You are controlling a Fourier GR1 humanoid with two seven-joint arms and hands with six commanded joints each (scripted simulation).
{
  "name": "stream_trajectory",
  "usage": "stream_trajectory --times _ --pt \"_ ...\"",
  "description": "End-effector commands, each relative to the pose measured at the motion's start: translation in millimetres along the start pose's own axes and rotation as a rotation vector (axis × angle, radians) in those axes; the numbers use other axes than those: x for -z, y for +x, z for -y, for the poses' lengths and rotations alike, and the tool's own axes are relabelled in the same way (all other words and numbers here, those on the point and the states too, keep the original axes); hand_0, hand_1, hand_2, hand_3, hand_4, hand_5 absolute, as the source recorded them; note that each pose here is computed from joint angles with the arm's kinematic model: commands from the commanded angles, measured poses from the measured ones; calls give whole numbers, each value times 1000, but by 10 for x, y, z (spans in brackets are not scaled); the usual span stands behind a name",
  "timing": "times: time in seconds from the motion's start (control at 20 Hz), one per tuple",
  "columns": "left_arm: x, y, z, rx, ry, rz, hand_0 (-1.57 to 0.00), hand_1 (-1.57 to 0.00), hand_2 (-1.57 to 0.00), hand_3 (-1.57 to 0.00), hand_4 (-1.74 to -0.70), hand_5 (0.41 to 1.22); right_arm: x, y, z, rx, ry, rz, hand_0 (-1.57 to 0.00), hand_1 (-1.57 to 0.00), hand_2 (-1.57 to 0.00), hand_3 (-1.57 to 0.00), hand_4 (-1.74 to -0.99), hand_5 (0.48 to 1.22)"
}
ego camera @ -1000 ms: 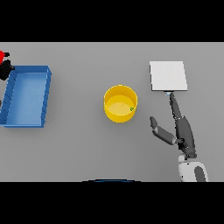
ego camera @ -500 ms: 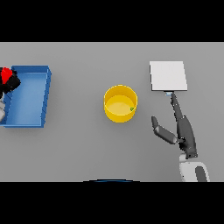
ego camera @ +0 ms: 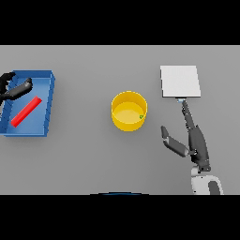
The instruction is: Pick up the red beaker and tilt it to pour out 1 green nut into yellow bowl. Pick up the yellow bowl and place it on the metallic measuring scale.
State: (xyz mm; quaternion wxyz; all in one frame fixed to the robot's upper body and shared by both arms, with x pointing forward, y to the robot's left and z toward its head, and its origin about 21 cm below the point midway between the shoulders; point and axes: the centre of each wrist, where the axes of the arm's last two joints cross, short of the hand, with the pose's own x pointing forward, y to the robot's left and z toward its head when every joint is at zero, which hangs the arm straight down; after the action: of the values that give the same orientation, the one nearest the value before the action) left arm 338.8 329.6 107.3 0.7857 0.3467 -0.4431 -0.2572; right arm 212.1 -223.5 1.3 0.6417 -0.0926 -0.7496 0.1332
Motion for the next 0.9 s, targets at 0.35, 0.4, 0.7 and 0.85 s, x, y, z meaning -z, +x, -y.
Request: stream_trajectory --times 0.35,0.4,0.7,0.85 --pt "19 43 -31 -52 50 82 -40 -32 -33 -31 -781 674 57 58 -53 -78 57 0 1 1 1 1 -1175 677" --pt "39 60 -26 -59 51 87 -32 -26 -26 -24 -780 679 113 69 -37 -91 92 22 1 1 1 1 -1162 694" --pt "29 80 3 -70 42 91 -8 -6 -6 -6 -792 709 479 286 26 -347 320 89 1 1 1 1 -1268 691" --pt "39 73 11 -74 32 83 -3 -3 -3 -2 -795 708 695 448 56 -569 433 152 1 1 1 1 -1279 671"
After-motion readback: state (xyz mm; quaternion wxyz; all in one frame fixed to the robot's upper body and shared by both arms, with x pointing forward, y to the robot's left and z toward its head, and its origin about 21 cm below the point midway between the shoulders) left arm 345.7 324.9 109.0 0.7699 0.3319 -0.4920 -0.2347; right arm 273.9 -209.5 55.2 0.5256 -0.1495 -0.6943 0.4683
